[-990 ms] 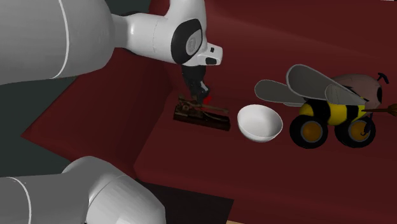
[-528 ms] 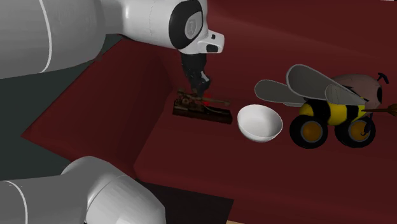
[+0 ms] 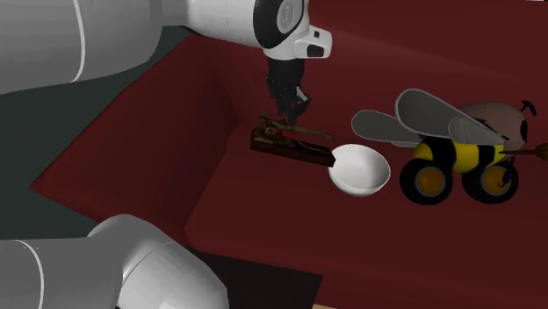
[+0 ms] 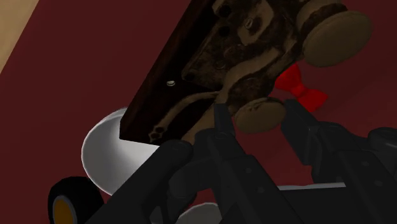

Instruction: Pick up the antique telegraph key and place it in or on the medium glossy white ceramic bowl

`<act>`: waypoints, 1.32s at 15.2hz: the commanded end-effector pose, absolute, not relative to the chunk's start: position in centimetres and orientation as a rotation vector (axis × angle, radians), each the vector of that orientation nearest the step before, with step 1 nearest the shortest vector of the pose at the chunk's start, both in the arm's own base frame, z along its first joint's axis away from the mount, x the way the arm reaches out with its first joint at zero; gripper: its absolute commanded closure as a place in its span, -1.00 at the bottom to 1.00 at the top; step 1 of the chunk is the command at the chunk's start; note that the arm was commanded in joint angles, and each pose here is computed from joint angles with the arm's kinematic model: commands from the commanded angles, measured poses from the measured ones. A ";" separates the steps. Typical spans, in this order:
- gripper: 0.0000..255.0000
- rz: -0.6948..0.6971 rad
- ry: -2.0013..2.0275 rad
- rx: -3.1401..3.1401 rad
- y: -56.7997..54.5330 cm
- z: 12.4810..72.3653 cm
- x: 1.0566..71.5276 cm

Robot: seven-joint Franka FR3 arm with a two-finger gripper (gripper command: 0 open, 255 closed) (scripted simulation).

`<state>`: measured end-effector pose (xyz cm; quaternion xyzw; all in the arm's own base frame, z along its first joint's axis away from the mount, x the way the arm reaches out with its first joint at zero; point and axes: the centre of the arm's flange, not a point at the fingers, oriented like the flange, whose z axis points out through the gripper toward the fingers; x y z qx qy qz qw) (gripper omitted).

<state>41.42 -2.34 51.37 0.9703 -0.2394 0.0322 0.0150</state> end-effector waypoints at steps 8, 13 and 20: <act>1.00 0.101 -0.744 3.019 -12.9 54.1 46.2; 1.00 0.101 -0.744 3.019 -18.4 55.5 48.7; 1.00 0.101 -0.744 3.019 -18.4 51.8 48.7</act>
